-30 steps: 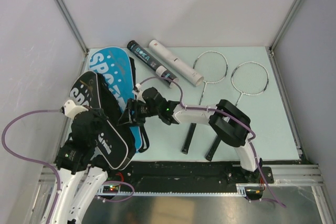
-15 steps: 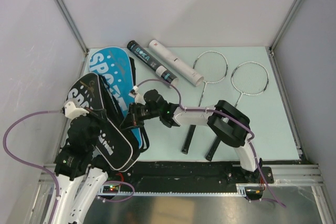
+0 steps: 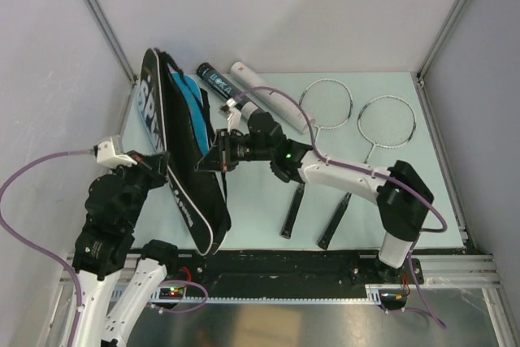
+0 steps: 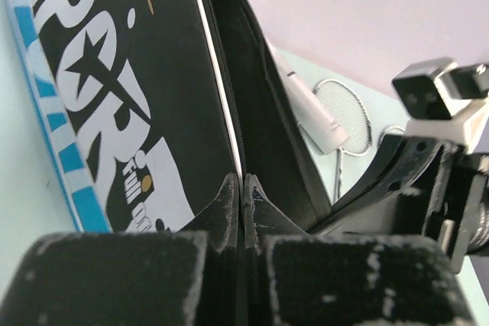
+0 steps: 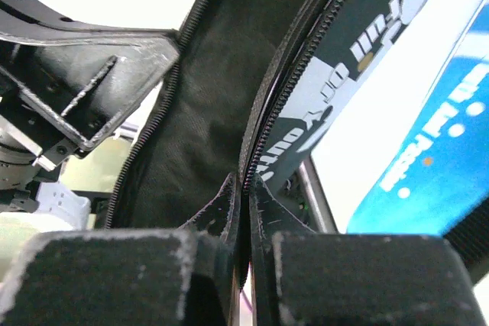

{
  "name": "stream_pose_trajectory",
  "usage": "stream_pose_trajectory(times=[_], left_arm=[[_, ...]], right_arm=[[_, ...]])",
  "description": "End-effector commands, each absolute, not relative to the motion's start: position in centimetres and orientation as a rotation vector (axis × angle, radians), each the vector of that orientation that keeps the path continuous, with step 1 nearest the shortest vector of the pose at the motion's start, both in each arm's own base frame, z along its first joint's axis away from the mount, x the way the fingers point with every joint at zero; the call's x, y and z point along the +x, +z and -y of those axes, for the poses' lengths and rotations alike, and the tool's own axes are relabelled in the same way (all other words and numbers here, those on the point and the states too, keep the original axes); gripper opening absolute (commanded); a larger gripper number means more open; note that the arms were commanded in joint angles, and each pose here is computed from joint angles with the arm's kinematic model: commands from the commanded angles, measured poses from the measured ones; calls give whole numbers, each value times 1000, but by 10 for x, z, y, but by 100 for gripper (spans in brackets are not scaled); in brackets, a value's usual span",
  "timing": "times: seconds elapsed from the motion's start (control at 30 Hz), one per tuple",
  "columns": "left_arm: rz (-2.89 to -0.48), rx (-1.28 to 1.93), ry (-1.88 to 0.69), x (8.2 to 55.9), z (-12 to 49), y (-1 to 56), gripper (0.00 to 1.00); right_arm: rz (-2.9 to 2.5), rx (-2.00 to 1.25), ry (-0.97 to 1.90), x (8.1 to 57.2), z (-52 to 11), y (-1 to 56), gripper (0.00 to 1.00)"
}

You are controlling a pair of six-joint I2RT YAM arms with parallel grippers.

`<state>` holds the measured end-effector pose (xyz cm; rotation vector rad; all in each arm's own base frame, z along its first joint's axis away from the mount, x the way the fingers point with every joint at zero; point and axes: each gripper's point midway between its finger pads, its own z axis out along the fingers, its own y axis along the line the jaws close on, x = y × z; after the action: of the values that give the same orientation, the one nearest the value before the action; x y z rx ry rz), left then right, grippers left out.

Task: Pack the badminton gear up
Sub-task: Open the racket bag at the center of the board.

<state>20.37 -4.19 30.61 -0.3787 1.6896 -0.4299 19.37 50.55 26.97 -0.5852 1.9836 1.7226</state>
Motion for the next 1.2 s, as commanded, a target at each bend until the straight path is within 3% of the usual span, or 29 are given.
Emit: stream_pose_trajectory(times=[0.0, 0.47, 0.6, 0.8, 1.0, 1.17], left_arm=[[-1610, -117, -562, 207, 78, 348, 0], [-1993, -277, -432, 246, 75, 206, 0], [-2057, -332, -397, 250, 72, 185, 12], [-2094, -346, -350, 258, 69, 178, 40], [-2105, -302, -355, 271, 76, 184, 52], [-2151, -248, -380, 283, 87, 176, 54]], right_arm=[[-1834, -551, 1471, 229, -482, 294, 0], [-1956, -396, 1304, 250, -465, 201, 0], [-1973, -416, 1306, 240, -475, 190, 0], [-2008, -404, 1220, 233, -477, 177, 0], [-2002, -410, 1182, 230, -479, 178, 0], [-1995, -427, 1162, 228, -479, 180, 0]])
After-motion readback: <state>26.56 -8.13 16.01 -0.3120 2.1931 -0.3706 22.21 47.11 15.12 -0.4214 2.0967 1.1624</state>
